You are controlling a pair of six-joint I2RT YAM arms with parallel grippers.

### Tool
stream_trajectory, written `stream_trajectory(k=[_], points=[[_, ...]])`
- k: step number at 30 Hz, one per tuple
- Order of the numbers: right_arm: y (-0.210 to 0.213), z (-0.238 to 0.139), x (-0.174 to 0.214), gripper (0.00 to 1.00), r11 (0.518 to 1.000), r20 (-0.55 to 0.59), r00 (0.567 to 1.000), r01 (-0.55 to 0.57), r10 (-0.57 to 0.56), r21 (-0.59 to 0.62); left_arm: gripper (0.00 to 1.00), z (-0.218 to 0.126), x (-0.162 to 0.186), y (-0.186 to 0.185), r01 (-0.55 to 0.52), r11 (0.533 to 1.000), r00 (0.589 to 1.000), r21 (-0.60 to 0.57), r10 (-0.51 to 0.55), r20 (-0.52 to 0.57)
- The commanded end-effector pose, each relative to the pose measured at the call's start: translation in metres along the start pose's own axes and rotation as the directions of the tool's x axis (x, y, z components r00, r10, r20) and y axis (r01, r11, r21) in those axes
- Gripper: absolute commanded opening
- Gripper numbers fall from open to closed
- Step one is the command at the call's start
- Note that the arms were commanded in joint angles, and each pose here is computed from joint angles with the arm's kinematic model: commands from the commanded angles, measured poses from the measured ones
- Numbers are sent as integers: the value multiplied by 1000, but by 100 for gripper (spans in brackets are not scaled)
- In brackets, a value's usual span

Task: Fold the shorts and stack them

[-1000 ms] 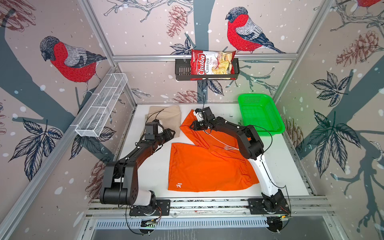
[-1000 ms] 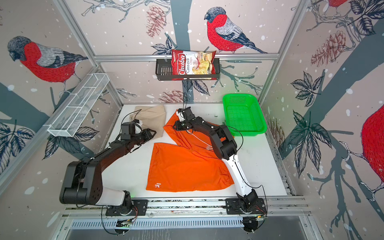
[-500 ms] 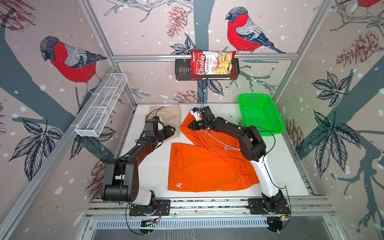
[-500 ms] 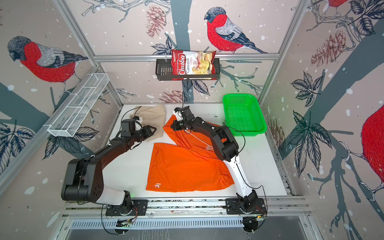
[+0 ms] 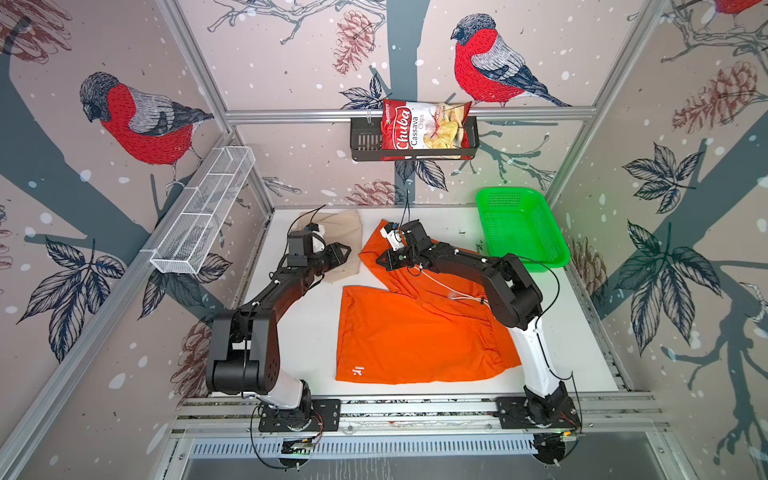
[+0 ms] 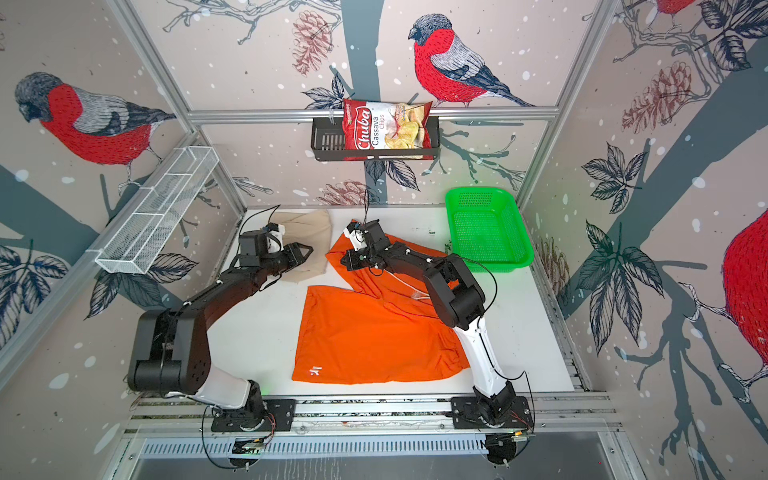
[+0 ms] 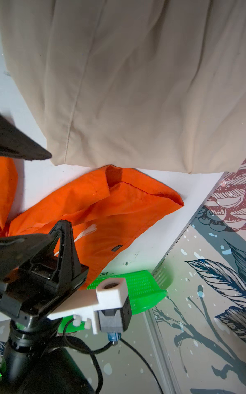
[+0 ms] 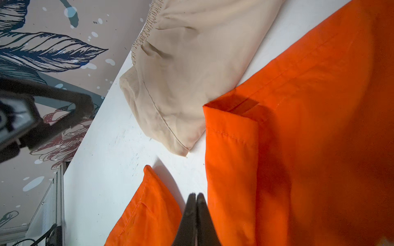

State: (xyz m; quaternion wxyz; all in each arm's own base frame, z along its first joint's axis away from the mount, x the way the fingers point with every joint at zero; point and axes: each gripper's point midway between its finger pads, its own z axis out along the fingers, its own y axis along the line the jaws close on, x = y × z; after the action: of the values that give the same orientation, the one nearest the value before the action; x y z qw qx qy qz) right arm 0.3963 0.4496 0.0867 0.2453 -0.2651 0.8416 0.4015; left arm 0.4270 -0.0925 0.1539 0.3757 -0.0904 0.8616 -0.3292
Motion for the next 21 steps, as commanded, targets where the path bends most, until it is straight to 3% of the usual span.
stream_trajectory(k=[1, 10, 15, 17, 21], points=[[10, -4, -13, 7, 999, 45, 998, 45, -43, -23, 56, 6, -12, -12, -138, 989, 990, 51, 138, -7], [10, -7, -17, 9, 998, 58, 997, 52, -51, -19, 61, 49, -21, -5, -249, 963, 940, 103, 266, -213], [-6, -23, -24, 43, 1000, 93, 996, -14, 11, 27, 61, 72, -12, -1, -272, 950, 902, 151, 306, -304], [-23, -38, -29, 45, 994, 128, 990, -66, 55, 82, 62, 83, -5, -1, -304, 941, 878, 149, 337, -340], [-71, -64, -21, 45, 955, 164, 972, -201, 167, 217, 63, 108, 17, 1, -413, 901, 790, 134, 427, -439]])
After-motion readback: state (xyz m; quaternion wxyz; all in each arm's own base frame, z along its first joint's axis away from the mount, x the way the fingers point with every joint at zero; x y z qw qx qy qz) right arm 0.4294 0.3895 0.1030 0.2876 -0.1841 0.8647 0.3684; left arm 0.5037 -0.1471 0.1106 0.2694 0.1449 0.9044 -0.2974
